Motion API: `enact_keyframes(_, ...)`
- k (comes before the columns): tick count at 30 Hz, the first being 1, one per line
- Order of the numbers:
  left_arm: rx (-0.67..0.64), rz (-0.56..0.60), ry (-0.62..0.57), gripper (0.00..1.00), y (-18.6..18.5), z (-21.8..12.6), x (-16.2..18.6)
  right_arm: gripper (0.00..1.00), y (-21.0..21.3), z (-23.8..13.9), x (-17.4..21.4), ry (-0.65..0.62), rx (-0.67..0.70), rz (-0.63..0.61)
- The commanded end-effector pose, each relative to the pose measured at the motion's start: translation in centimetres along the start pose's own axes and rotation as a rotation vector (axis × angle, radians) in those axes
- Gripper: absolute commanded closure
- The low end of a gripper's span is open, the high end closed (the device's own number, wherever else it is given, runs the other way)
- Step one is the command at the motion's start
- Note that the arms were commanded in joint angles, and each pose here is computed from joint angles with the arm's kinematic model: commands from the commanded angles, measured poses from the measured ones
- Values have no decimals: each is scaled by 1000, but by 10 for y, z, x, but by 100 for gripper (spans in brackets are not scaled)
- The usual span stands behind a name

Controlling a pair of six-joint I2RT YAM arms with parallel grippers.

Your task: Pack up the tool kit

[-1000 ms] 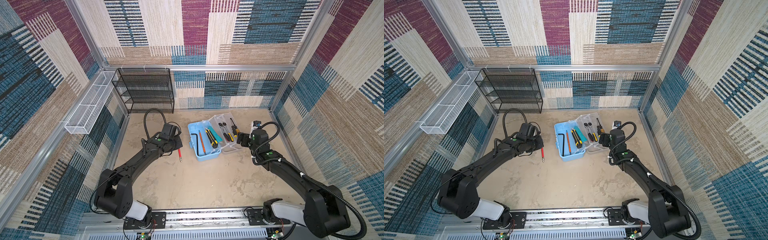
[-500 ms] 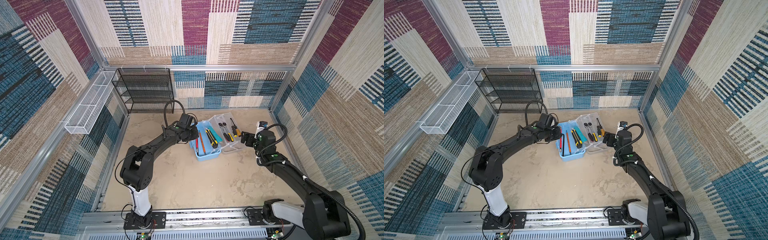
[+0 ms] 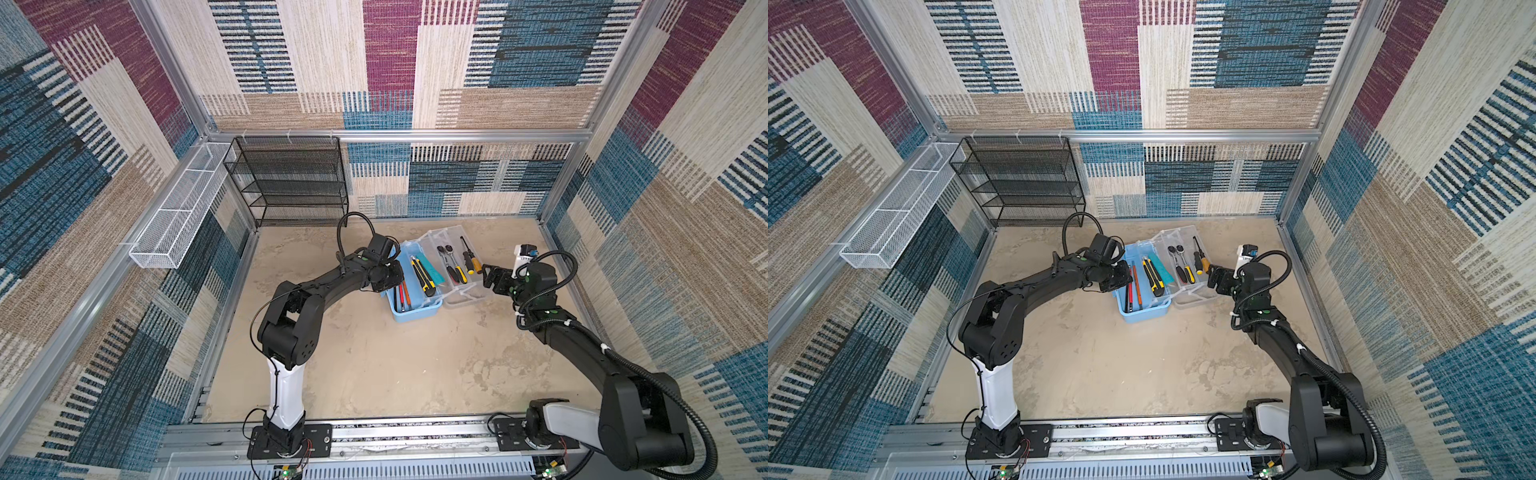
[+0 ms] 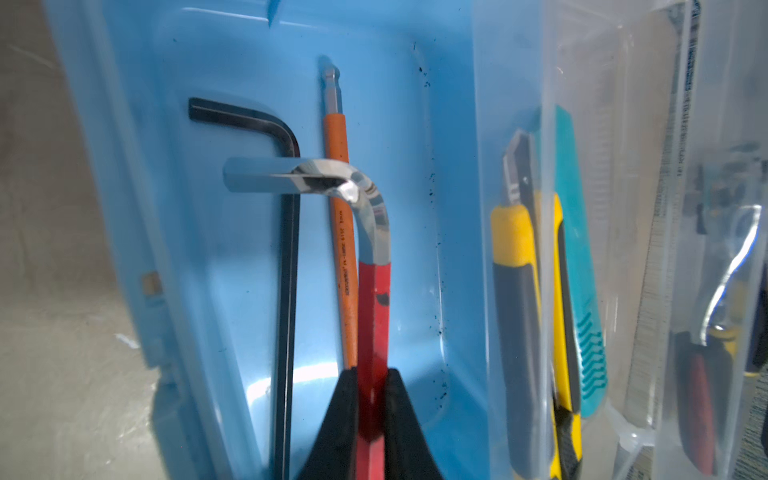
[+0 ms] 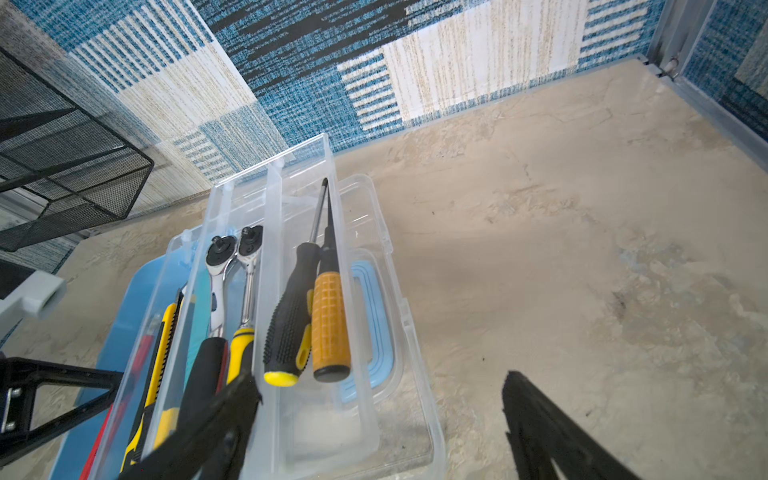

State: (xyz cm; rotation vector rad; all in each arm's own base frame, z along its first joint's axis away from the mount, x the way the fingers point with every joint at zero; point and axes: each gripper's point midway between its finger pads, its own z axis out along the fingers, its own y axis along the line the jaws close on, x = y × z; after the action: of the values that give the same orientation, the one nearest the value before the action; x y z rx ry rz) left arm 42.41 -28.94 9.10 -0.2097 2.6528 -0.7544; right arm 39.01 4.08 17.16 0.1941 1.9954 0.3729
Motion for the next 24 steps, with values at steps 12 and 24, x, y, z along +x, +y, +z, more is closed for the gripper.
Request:
enact_keyframes(12, 51, 44, -79, 1, -20, -33, -11, 6, 12, 15, -19, -53, -161, 36)
enact_keyframes(24, -19, 75, -127, 1, 1, -60, -2, 6, 28, 24, -13, -17, -277, 30)
